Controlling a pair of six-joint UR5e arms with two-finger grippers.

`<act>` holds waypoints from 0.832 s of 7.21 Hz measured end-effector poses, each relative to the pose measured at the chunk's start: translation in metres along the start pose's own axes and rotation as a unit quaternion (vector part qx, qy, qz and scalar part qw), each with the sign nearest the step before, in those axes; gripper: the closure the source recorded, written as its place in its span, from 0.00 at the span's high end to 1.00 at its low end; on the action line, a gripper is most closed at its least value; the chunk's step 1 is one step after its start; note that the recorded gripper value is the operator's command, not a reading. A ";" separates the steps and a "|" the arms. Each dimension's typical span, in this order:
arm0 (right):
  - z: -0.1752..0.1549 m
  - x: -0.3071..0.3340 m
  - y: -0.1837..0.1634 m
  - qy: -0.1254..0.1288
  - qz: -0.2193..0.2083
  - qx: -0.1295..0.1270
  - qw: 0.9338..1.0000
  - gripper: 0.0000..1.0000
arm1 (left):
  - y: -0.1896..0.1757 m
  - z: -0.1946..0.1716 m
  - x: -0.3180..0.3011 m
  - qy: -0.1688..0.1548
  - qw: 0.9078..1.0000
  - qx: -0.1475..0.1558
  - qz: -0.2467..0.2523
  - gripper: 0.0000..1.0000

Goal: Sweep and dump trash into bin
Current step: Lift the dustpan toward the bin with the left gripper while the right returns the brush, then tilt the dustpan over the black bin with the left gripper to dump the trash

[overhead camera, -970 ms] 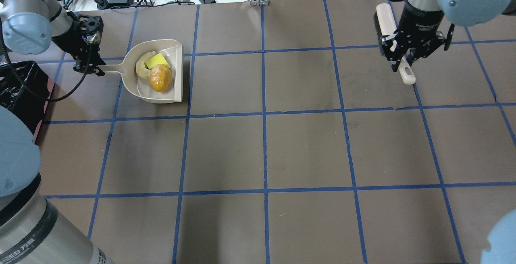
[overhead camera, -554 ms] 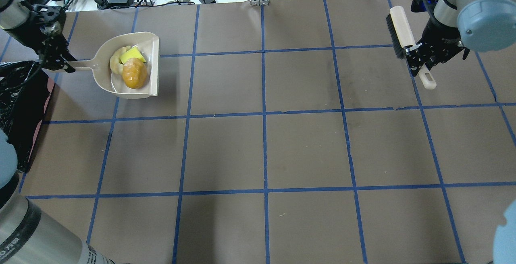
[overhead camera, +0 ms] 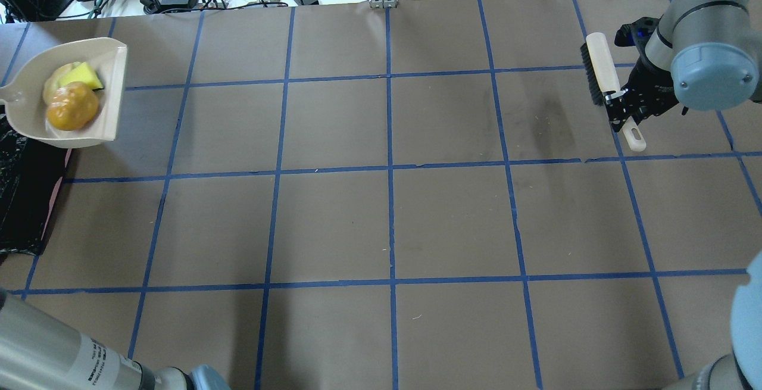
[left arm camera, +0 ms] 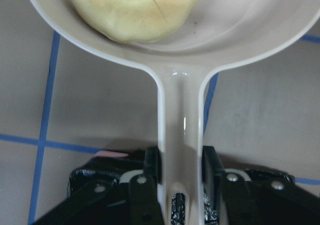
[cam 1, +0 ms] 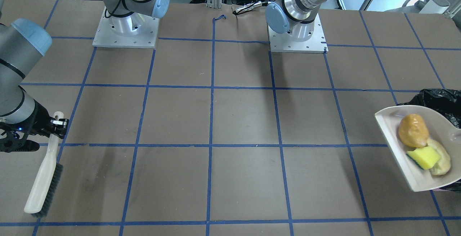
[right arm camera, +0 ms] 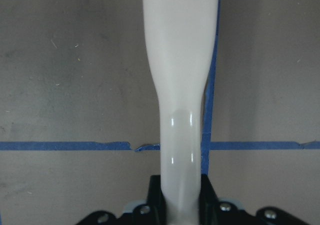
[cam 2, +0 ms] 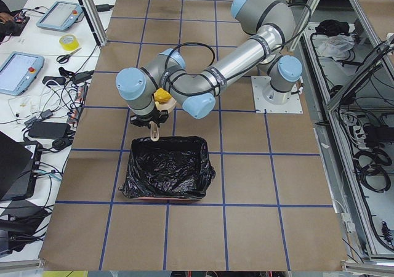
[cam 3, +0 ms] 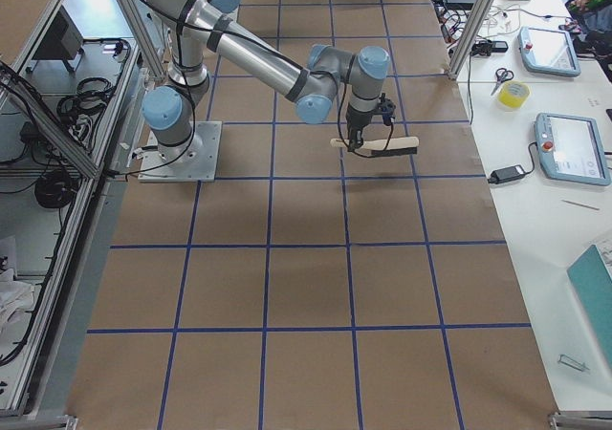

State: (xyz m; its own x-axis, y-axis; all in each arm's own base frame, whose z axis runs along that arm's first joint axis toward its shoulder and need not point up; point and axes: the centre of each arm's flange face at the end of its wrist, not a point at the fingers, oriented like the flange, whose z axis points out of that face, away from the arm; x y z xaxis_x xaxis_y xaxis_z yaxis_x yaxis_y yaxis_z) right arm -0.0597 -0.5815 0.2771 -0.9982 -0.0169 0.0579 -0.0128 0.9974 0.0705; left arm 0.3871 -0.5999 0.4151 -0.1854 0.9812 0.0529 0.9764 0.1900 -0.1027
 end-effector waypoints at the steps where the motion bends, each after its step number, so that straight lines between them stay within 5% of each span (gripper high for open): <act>1: 0.005 0.000 -0.001 -0.003 0.009 -0.005 1.000 0.00 | 0.035 -0.013 0.010 -0.003 1.000 -0.017 0.002 0.00; 6: 0.028 0.000 -0.006 -0.012 -0.001 -0.028 1.000 0.00 | 0.181 -0.038 0.038 -0.011 0.994 -0.096 0.051 0.00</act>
State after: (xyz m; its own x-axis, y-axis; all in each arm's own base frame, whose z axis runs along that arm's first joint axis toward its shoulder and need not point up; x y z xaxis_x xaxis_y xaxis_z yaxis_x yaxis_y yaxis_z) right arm -0.0613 -0.5851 0.2487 -0.9993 -0.0172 0.0340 -0.0128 0.9918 0.1268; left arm 0.5608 -0.5295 0.4359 -0.0848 0.9960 0.0299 0.9930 0.0819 0.0853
